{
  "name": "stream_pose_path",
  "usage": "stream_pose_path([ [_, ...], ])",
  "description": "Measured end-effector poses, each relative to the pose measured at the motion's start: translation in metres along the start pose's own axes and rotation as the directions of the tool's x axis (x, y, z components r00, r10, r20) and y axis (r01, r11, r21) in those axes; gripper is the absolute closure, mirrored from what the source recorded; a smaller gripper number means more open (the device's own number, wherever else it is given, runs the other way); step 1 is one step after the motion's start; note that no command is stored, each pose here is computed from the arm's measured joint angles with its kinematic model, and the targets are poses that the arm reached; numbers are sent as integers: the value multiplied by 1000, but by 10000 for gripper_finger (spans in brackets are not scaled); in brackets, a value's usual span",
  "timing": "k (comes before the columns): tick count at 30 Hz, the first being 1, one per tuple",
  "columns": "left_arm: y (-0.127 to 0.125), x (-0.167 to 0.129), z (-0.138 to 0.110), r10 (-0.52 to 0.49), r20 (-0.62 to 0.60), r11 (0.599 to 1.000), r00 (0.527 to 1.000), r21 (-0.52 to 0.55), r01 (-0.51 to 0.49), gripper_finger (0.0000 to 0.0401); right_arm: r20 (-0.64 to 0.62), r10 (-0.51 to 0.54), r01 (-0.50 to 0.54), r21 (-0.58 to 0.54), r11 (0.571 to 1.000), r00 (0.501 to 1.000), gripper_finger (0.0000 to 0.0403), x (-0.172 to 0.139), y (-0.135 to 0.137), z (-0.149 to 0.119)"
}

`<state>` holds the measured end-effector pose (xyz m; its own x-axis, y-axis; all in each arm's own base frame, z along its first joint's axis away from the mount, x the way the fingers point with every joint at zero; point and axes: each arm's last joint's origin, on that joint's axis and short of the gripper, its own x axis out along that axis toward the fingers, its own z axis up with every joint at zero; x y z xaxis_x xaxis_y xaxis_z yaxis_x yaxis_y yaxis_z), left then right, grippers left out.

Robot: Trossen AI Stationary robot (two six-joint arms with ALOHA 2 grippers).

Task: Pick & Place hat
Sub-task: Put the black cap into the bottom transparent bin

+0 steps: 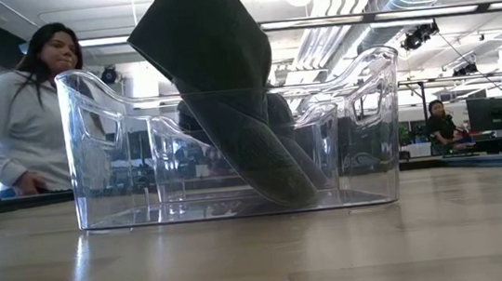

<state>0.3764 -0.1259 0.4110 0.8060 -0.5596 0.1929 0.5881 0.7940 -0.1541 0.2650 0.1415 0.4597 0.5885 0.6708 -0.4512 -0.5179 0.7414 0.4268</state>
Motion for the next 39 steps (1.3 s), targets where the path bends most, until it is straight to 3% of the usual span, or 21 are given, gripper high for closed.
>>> stream_pose_path([
  [6, 0, 0, -1, 10, -8, 994, 1000, 110, -9, 198, -1, 1, -1, 3, 1000, 1000, 399, 0, 0, 0],
  [16, 0, 0, -4, -6, -43, 995, 999, 97, 10, 312, -1, 1, -1, 25, 1000, 1000, 397, 0, 0, 0],
  [21, -1, 0, -5, -69, -64, 993, 996, 90, 75, 380, -3, -1, 1, 27, 1000, 1000, 396, 0, 0, 0],
  [26, -2, 0, -6, -84, -71, 994, 994, 71, 89, 387, -77, -53, 63, 139, 988, 996, 356, -2, -5, -8],
  [31, -1, 0, -6, -73, -69, 997, 995, 17, 74, 397, -203, -98, 148, 249, 957, 974, 277, -18, -14, -20],
  [35, -1, 0, -6, -65, -70, 998, 995, -5, 65, 398, -212, -173, 224, 246, 943, 962, 236, -38, -10, -26],
  [39, 1, 0, -6, -15, -61, 999, 998, -39, 13, 398, -124, -274, 294, 197, 935, 954, 233, -56, 0, -27],
])
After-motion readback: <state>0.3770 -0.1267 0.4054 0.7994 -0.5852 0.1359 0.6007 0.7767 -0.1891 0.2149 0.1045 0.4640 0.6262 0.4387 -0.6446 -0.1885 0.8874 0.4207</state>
